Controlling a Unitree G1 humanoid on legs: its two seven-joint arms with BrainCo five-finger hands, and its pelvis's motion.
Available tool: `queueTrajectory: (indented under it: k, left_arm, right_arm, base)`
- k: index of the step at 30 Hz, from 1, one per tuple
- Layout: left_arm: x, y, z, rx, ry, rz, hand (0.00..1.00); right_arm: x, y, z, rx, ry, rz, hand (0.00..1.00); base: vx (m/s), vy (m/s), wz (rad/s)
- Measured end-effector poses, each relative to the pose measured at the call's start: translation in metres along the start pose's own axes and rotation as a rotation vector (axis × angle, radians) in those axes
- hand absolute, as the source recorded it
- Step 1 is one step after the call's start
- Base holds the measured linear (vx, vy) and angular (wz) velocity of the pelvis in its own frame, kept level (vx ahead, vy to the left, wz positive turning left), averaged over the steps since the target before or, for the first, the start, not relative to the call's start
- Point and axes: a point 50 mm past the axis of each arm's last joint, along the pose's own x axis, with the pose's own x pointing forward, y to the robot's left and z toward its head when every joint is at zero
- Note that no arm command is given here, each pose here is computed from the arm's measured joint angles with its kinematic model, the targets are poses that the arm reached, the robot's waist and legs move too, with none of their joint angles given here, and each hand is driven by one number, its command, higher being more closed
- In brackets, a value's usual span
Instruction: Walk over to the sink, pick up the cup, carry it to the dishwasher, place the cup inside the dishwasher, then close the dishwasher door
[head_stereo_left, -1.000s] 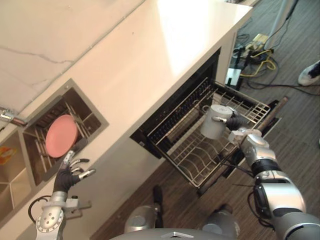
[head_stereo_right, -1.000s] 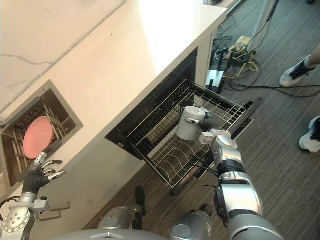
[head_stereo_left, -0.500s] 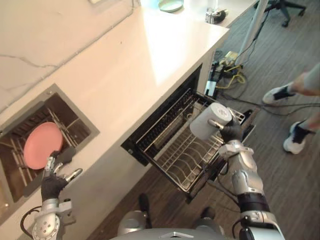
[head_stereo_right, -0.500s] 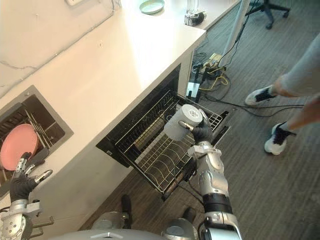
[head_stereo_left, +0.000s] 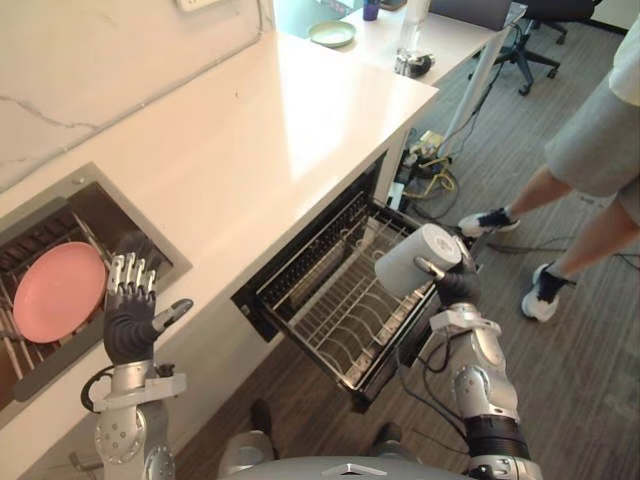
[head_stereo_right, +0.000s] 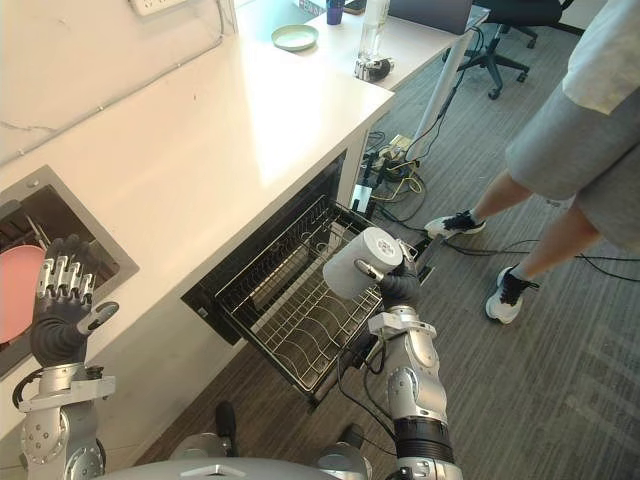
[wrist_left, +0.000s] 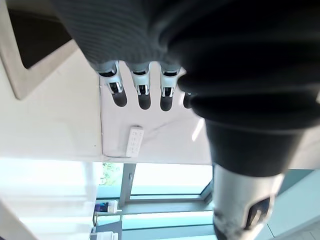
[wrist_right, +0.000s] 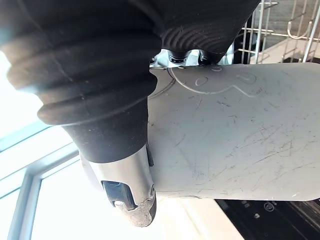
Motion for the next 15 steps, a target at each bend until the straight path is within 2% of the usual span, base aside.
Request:
queueTrajectory:
  k: [3, 4, 9, 15]
  left_arm:
    - [0.000, -0.002, -0.001, -0.009, 0.017, -0.004, 0.00]
    - [-0.004, 0.000, -0.003, -0.007, 0.045, 0.020, 0.00]
    - [-0.004, -0.003, -0.007, -0.019, 0.059, 0.009, 0.00]
    - [-0.018, -0.039, -0.067, -0.118, 0.348, -0.173, 0.00]
  right_arm:
    - [-0.003, 0.000, -0.005, 0.015, 0.032, 0.001, 1.00]
    - [-0.007, 0.012, -0.019, 0.043, 0.093, 0.084, 1.00]
    - [-0.008, 0.011, -0.019, 0.043, 0.094, 0.079, 1.00]
    - [-0.018, 0.002, -0.012, 0.161, 0.033, 0.029, 1.00]
  base:
    - [0.00, 0.000, 0.00]
    - [0.00, 0.000, 0.00]
    - [0.00, 0.000, 0.03]
    - [0.00, 0.000, 0.07]
